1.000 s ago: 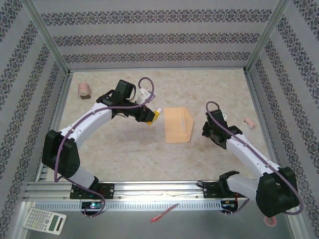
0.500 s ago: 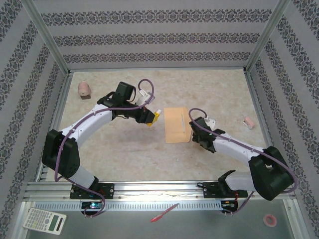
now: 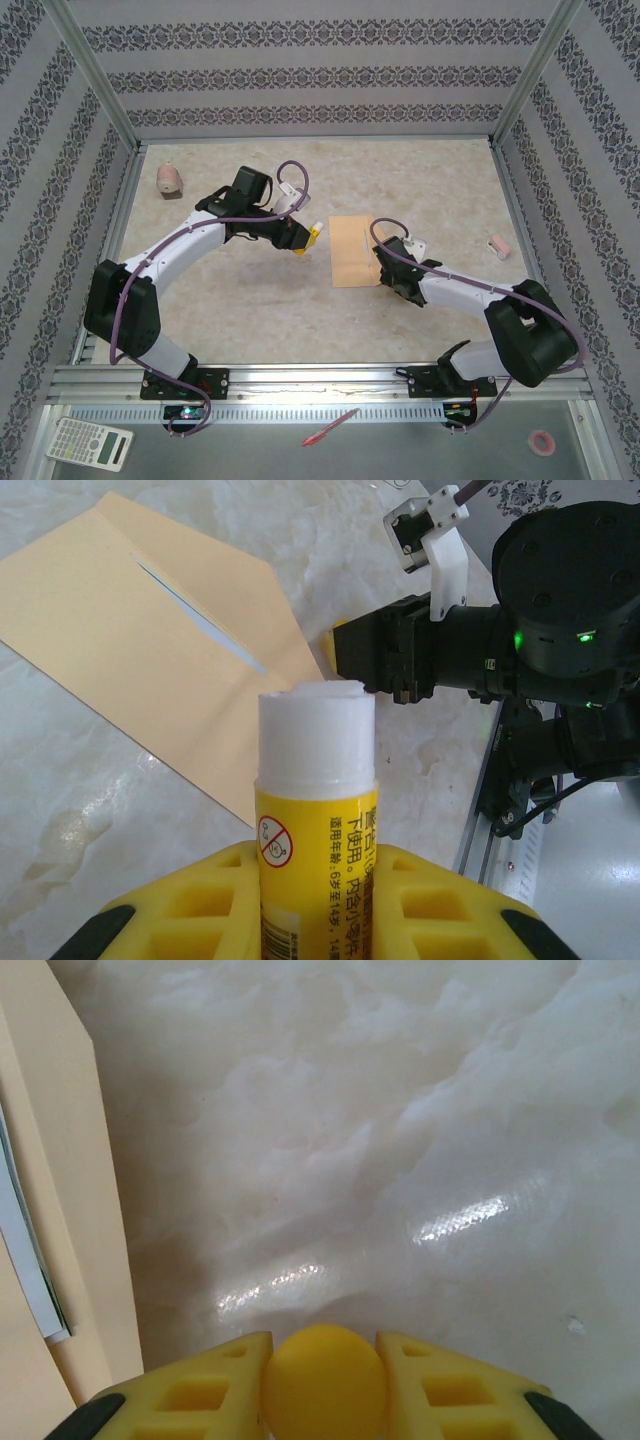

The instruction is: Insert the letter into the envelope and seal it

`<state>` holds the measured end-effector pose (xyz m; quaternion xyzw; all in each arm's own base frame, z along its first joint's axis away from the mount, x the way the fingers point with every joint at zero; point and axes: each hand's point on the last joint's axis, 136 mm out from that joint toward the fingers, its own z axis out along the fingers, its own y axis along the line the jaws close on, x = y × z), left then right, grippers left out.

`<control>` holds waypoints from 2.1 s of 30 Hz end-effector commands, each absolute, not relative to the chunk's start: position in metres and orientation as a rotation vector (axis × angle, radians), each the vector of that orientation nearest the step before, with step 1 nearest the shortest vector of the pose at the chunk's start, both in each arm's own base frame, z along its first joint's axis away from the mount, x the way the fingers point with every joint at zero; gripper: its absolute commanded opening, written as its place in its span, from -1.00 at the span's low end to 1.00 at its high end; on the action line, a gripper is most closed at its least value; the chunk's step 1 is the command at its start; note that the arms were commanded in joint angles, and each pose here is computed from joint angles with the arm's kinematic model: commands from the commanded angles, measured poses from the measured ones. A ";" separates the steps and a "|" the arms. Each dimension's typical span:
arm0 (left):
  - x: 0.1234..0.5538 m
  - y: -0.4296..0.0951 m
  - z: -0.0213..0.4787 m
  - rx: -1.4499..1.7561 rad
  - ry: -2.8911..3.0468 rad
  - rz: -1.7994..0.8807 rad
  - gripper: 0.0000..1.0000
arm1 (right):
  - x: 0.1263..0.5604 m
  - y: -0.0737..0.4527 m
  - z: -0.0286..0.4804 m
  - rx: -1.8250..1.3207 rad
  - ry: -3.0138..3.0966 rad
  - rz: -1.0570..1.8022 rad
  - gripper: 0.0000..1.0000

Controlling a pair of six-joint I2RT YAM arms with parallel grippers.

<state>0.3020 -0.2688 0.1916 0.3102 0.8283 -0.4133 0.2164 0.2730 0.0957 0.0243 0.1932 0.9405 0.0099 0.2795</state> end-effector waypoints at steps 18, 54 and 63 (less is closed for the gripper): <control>0.306 -0.270 0.207 0.859 2.230 -1.151 -1.00 | 0.268 0.089 0.030 0.557 2.485 -0.013 -0.26; 0.392 -0.240 0.278 -0.100 1.967 -1.159 -1.00 | 0.326 0.241 0.261 -0.262 2.274 1.170 0.68; 0.393 -0.235 0.289 -0.229 1.888 -1.242 -1.00 | 0.324 0.287 0.256 -0.397 2.333 1.201 0.29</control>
